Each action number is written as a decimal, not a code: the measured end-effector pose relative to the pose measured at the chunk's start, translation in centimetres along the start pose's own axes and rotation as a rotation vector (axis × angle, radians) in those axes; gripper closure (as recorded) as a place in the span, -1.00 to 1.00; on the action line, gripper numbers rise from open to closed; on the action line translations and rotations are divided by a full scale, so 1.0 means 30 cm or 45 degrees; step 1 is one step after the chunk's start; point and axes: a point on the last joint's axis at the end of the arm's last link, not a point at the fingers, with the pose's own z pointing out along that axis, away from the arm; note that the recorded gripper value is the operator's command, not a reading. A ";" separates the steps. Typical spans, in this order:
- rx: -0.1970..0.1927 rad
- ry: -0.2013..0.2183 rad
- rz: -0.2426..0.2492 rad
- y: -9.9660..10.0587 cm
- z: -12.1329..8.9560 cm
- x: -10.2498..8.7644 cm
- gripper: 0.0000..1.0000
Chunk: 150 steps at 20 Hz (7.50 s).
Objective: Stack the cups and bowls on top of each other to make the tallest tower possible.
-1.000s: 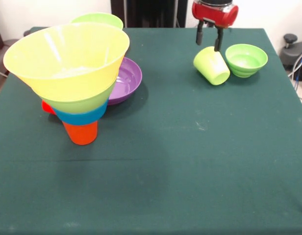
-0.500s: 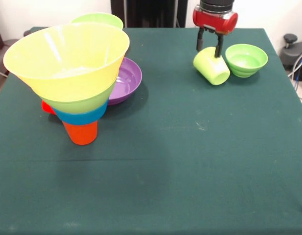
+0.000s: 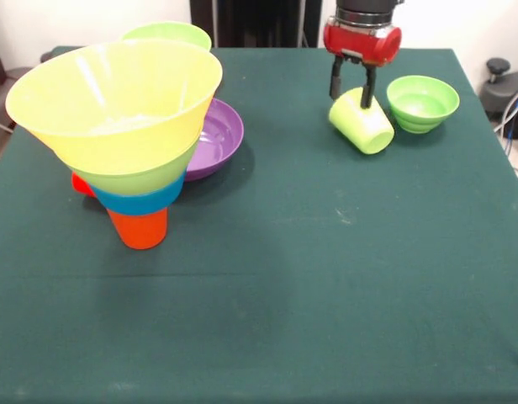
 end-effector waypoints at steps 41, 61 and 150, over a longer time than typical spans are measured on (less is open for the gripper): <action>-0.069 0.133 0.020 0.035 -0.025 0.115 -1.00; -0.074 0.203 0.018 0.062 -0.142 0.091 -1.00; -0.087 0.366 -0.029 -0.012 -0.051 0.232 -1.00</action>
